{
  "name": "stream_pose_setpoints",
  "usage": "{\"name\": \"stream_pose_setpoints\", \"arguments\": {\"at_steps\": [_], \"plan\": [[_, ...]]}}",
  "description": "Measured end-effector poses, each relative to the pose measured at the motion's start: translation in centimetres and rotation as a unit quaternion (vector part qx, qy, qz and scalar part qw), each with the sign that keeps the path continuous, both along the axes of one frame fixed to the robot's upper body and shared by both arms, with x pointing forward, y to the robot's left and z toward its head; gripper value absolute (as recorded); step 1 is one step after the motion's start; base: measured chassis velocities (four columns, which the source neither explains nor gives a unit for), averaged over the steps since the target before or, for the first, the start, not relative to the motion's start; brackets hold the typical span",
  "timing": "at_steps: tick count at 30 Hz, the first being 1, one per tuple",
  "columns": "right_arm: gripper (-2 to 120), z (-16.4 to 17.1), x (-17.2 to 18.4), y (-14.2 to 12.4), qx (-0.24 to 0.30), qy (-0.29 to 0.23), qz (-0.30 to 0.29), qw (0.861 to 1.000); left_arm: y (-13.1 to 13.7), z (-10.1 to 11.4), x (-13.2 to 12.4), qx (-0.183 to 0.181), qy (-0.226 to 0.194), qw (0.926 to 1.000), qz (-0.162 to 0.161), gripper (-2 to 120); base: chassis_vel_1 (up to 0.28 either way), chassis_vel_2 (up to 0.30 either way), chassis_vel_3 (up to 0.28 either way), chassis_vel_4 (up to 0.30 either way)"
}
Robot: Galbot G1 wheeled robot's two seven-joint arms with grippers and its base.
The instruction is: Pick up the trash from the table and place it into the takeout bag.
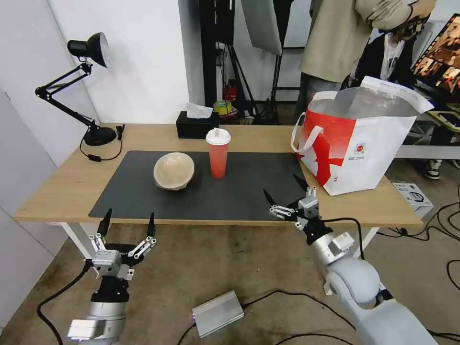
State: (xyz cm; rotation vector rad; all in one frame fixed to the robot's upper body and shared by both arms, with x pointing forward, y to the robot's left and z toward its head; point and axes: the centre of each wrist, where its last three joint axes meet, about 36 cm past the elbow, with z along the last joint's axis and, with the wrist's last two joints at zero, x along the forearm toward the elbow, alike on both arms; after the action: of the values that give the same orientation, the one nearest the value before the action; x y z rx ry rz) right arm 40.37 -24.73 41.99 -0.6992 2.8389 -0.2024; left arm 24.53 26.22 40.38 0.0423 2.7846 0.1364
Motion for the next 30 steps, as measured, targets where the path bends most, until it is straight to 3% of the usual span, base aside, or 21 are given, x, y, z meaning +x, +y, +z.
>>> {"name": "stream_pose_setpoints", "arguments": {"at_steps": [12, 30], "plan": [[100, 1.1, 5.0, 2.0, 0.016, 0.022, 0.033, 0.999, 0.0, 1.2, 0.7, 0.002, -0.009, 0.9999, 0.005, 100, 0.0, 0.0, 0.0, 0.0], [100, -0.3, 9.7, 5.5, 0.021, 0.057, 0.053, 0.997, 0.5, 0.5, 1.3, 0.001, -0.003, 0.9999, 0.013, 100, 0.0, 0.0, 0.0, 0.0]]}}
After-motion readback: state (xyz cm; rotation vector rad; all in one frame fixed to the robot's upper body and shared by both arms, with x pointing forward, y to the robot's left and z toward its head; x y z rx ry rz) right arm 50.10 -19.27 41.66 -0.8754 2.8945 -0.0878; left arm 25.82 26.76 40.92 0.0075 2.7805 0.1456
